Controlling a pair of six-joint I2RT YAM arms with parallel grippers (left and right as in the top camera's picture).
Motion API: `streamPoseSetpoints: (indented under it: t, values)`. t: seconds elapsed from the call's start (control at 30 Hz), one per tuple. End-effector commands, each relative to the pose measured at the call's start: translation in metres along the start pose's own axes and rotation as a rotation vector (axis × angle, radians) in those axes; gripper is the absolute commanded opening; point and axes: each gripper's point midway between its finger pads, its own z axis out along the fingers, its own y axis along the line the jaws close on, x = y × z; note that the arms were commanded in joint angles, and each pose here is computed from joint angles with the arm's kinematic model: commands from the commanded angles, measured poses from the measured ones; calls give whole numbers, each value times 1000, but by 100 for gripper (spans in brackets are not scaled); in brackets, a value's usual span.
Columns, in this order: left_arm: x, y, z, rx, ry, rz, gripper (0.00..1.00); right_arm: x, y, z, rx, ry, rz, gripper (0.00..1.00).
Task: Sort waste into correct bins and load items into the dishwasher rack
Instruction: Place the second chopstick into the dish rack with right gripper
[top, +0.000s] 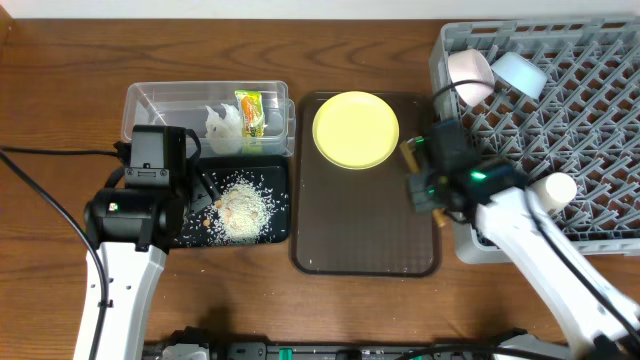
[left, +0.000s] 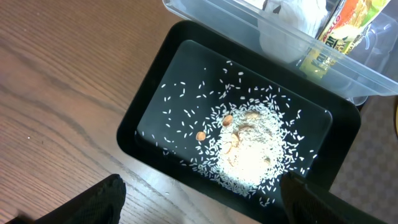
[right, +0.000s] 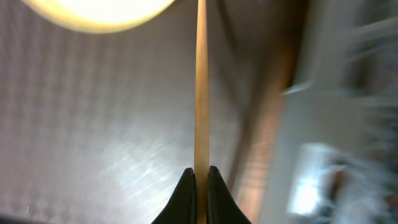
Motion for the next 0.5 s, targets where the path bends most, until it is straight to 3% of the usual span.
streamPoseSetpoints:
  t: [0.0, 0.23, 0.47]
  values:
    - [-2, 3, -1, -15, -10, -18, 82, -21, -42, -23, 119, -114, 43, 1]
    - [-2, 3, -1, -15, -9, -18, 83, -44, -95, -40, 206, -224, 72, 1]
    - [-2, 3, -1, -15, -9, -18, 83, -37, -109, -21, 172, -164, 125, 1]
